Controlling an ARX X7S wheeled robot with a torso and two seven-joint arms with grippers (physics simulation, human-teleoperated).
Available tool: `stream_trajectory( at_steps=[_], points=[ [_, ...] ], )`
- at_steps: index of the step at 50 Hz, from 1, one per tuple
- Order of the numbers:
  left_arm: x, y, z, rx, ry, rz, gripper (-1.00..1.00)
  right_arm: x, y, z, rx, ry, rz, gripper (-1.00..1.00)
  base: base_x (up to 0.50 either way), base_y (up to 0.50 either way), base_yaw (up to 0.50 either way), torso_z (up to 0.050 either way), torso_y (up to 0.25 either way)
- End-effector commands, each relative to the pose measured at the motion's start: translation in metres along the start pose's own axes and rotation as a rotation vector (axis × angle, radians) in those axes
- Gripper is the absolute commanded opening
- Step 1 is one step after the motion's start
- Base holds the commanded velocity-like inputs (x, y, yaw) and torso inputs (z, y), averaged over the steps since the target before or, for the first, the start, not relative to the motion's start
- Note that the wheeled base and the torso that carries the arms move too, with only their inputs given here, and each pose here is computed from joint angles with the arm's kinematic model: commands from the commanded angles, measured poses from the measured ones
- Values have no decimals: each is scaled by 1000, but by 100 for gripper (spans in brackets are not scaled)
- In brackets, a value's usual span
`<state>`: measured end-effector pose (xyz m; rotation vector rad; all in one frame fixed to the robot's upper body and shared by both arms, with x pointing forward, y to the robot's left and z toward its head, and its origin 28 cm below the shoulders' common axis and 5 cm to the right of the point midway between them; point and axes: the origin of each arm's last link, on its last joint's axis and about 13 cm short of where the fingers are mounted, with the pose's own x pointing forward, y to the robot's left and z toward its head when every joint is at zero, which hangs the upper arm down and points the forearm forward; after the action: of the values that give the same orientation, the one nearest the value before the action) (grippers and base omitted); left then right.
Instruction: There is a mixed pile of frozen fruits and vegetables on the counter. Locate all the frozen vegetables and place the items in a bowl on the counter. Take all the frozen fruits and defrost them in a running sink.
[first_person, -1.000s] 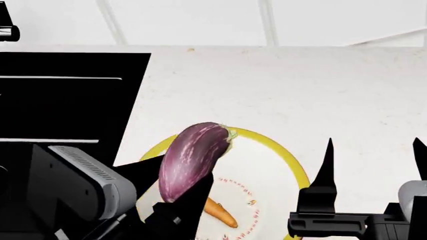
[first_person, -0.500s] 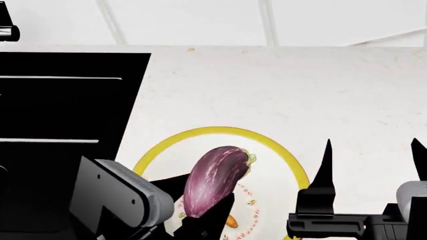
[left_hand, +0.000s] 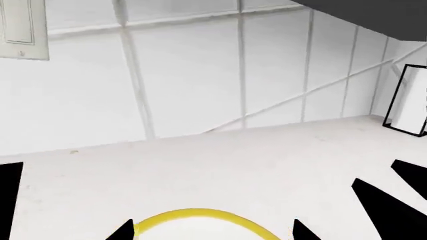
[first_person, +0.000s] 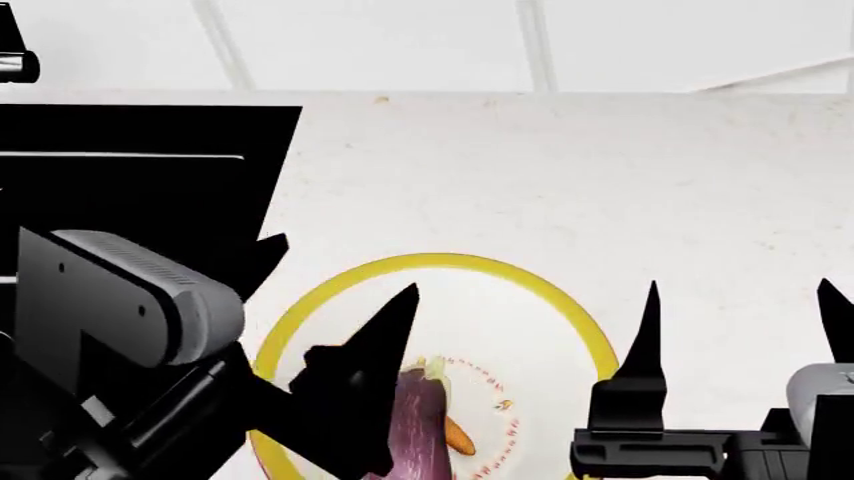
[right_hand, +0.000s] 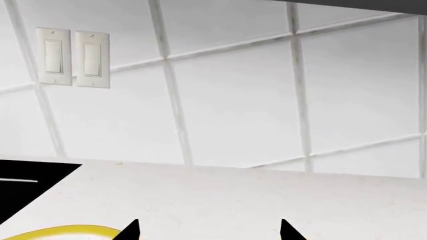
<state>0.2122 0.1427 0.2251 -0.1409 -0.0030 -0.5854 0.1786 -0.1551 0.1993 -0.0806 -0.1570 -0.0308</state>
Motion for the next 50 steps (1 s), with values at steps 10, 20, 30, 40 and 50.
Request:
stream_trajectory(
  at_steps=[10,20,30,40,50],
  points=[
    [-47,39,16,113,-166,295,100,1,1,2,-24,-15,-9,100,0,0,0,0,0],
    [-64,49,-10,149,-183,433,100,-1,0,7,-3,-25,-23,100,0,0,0,0,0],
    [-77,59,10,138,-245,505,100,1,3,4,-25,-15,-8,100,0,0,0,0,0],
    [-84,58,17,125,-267,500,100,0,2,7,-37,-42,-27,100,10,159,0,0,0],
    [-83,60,15,125,-264,505,100,1,3,6,-35,-41,-20,100,15,500,0,0,0]
  ],
)
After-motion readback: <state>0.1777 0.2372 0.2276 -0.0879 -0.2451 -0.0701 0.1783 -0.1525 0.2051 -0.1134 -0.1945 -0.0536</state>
